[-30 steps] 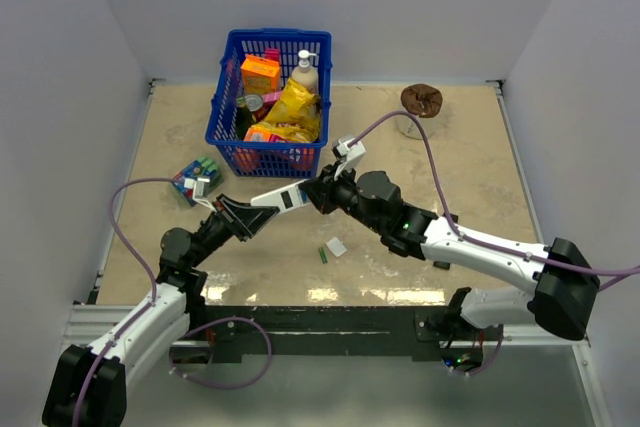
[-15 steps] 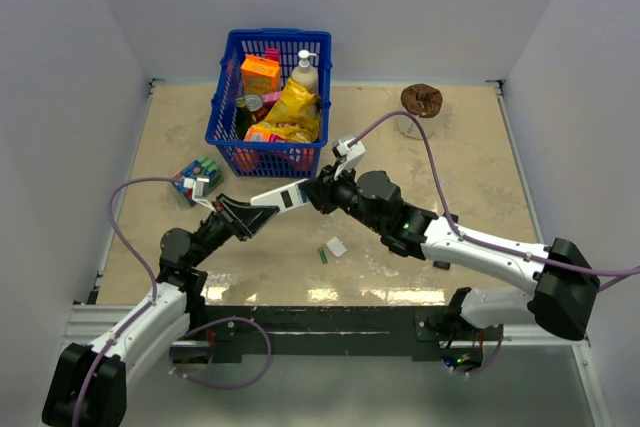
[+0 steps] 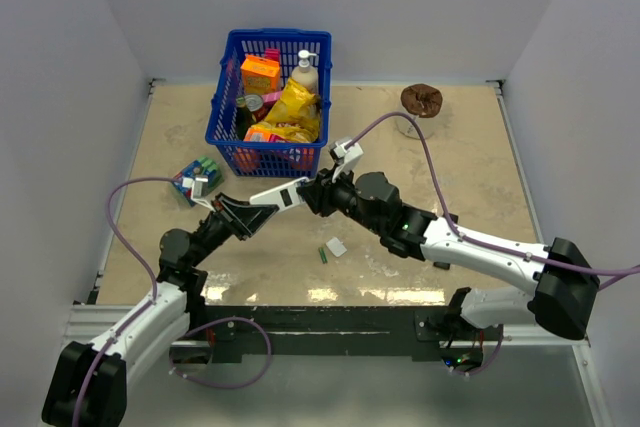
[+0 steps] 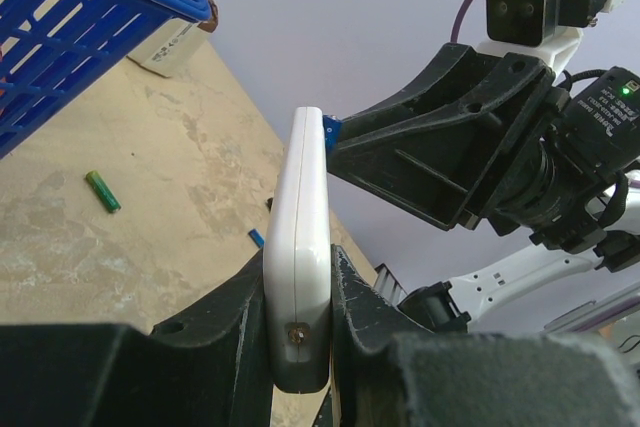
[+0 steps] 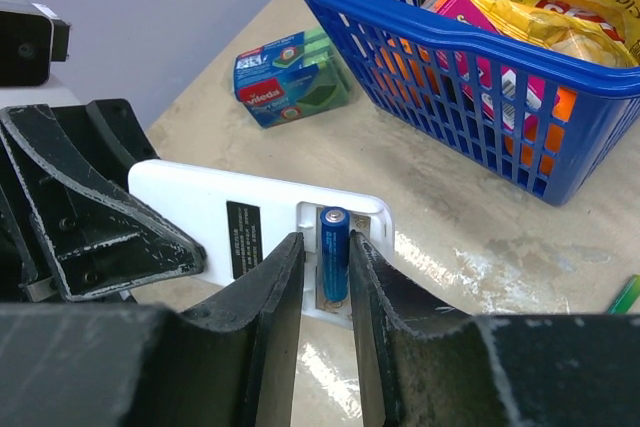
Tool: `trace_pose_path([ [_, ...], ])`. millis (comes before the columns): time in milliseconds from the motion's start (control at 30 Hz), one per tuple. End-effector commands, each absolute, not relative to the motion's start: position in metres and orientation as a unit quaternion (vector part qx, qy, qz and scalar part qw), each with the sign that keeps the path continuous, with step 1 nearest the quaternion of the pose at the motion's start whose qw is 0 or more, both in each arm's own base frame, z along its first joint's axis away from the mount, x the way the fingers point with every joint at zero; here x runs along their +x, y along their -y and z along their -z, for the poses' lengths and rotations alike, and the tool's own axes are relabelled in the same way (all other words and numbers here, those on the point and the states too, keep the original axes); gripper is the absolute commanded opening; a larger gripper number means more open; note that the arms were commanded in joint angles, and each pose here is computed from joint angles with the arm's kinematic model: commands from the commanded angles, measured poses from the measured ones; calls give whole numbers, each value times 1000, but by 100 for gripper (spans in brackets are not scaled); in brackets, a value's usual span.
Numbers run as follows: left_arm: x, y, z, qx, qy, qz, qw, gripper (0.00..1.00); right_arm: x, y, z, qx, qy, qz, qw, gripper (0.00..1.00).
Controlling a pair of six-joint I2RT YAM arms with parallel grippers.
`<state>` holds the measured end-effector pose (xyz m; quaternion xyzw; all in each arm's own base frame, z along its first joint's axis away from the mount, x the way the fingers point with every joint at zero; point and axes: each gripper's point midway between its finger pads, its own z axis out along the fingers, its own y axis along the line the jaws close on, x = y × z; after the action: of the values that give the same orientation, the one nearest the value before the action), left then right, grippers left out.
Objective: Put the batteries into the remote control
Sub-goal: Load the battery into the remote control.
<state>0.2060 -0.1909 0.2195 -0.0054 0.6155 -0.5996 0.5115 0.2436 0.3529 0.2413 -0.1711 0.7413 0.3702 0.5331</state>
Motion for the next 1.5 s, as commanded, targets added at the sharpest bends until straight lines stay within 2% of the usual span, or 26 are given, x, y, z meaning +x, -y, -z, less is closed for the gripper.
trace_pose_path([
  [0, 189, 189, -202, 5, -605, 610, 511, 0, 244, -358, -263, -177, -728, -378, 544, 30],
  [433, 187, 190, -205, 10, -600, 615, 512, 0, 243, -361, -267, -184, -731, -375, 540, 34],
  [933, 184, 189, -206, 12, -592, 621, 514, 0, 248, -346, -267, -185, -753, -331, 538, 46],
  [1467, 179, 188, -211, 1, -576, 640, 508, 0, 246, -347, -265, -194, -798, -298, 488, 46],
])
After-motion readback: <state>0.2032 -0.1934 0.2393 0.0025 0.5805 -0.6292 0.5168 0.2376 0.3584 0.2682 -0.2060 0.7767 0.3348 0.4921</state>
